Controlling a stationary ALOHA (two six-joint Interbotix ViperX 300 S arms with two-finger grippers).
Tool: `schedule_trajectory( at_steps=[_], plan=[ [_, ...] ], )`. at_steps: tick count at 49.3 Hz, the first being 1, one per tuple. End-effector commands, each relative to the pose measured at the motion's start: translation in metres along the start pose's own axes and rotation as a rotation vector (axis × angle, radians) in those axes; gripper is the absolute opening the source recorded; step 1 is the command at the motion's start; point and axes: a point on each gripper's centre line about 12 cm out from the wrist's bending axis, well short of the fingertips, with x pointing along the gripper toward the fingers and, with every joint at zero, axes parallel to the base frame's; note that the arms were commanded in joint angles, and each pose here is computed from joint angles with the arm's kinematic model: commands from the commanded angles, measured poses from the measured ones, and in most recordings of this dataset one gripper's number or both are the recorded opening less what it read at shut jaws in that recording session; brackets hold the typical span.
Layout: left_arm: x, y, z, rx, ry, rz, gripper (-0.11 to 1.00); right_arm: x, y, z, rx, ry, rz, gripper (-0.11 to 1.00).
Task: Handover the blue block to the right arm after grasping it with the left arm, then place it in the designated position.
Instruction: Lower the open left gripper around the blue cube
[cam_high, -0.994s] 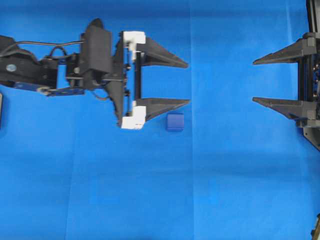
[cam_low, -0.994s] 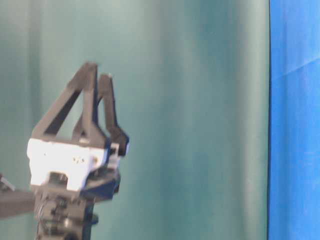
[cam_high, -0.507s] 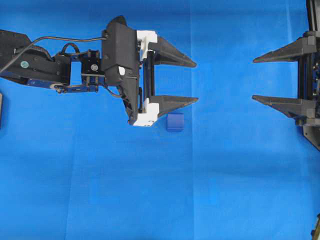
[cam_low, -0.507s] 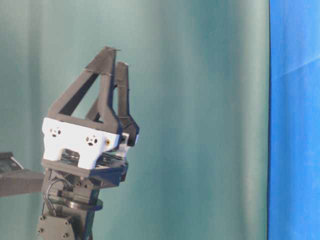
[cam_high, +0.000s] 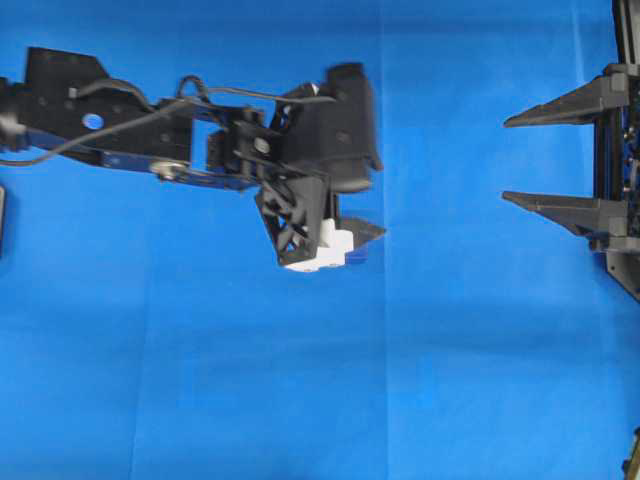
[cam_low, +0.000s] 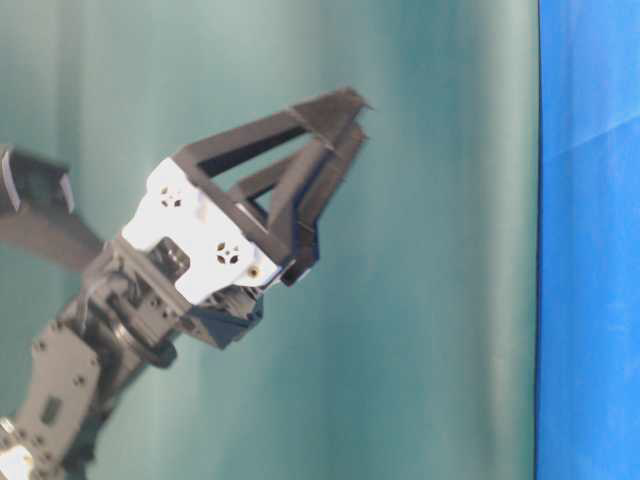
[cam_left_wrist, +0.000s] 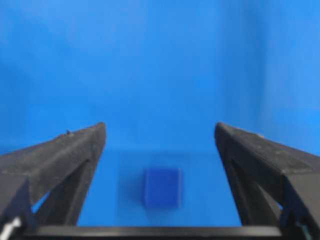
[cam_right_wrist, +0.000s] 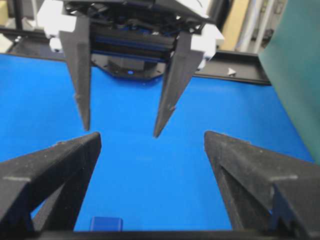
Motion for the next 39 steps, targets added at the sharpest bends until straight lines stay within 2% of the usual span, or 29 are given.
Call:
schedule_trajectory(
  at_steps=[1,6,13,39],
  plan=[
    [-0.0084,-0.0059,0.0174,-0.013,0.065,-0.003,0.93,0.0027,0.0,0.0111,0.005,-0.026,-0.001,0.97],
    [-0.0047,-0.0081,0.0181,-0.017,0.161,0.001,0.93,0.0026,0.0,0.0103,0.005,-0.023,-0.001,0.97],
    [-0.0027,-0.0083,0.0208,-0.004,0.233,0.011,0.93,0.0026,0.0,0.0098,0.005,-0.018,-0.001,0.97],
    [-0.0028,-0.0082,0.0227,-0.002,0.242,0.013,0.93,0.0029,-0.0001,0.0085,0.005,-0.009,-0.002,0.97]
  ],
)
